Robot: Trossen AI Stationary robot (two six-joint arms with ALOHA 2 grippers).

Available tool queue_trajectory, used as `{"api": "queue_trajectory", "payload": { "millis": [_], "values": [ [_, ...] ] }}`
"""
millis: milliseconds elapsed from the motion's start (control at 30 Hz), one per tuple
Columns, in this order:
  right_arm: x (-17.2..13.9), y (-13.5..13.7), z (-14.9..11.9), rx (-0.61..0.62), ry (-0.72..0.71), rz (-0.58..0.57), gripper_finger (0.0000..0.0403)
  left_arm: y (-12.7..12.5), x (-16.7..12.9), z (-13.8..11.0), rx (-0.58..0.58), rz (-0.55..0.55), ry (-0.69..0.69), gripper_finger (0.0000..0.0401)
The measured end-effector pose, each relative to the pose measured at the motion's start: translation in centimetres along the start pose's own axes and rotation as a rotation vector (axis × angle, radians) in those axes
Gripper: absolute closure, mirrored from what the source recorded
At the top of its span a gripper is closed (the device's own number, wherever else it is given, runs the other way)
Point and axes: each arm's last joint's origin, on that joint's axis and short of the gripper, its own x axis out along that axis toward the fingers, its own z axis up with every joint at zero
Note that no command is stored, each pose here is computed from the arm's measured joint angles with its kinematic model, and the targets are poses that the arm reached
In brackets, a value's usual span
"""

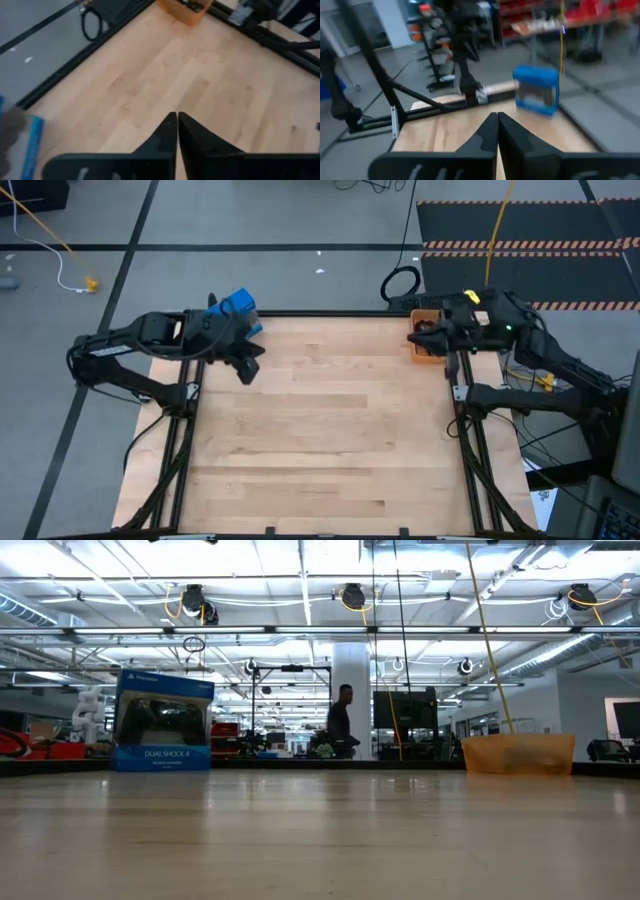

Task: Pick and place USB-C Cables
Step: Return to Home Position

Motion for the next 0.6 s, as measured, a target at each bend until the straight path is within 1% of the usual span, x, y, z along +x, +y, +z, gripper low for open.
{"api": "queue_trajectory", "payload": {
  "millis": [33,100,200,267,300,367,467,533,600],
  "values": [
    [0.0,0.2,-0.1,-0.033,-0.023,0.016,0.0402,-0.3,0.0,0.0,0.003,-0.013,-0.005,0.0390],
    [-0.1,0.5,-0.5,-0.080,-0.048,0.045,0.0402,-0.7,0.0,-0.1,0.011,-0.032,-0.013,0.0386],
    [0.2,0.6,-1.9,-0.126,-0.048,0.076,0.0403,-1.0,-0.1,-0.3,0.036,-0.046,0.000,0.0382],
    [0.7,0.7,-3.1,-0.143,-0.053,0.099,0.0403,-1.0,-0.1,-0.3,0.039,-0.049,0.000,0.0391],
    [0.8,0.7,-3.8,-0.152,-0.060,0.111,0.0403,-1.0,-0.2,-0.4,0.059,-0.050,-0.001,0.0395],
    [1.3,0.6,-5.3,-0.170,-0.077,0.130,0.0403,-1.3,-0.2,-0.4,0.141,-0.051,-0.015,0.0396],
    [1.9,0.4,-7.8,-0.189,-0.130,0.158,0.0403,-2.0,0.5,-0.2,0.243,-0.091,-0.100,0.0395],
    [2.4,0.2,-9.8,-0.194,-0.152,0.172,0.0403,-2.0,1.1,-0.5,0.271,-0.116,-0.156,0.0397],
    [2.7,0.1,-11.5,-0.204,-0.186,0.189,0.0403,-2.0,1.8,-0.8,0.276,-0.135,-0.226,0.0397]
  ]
}}
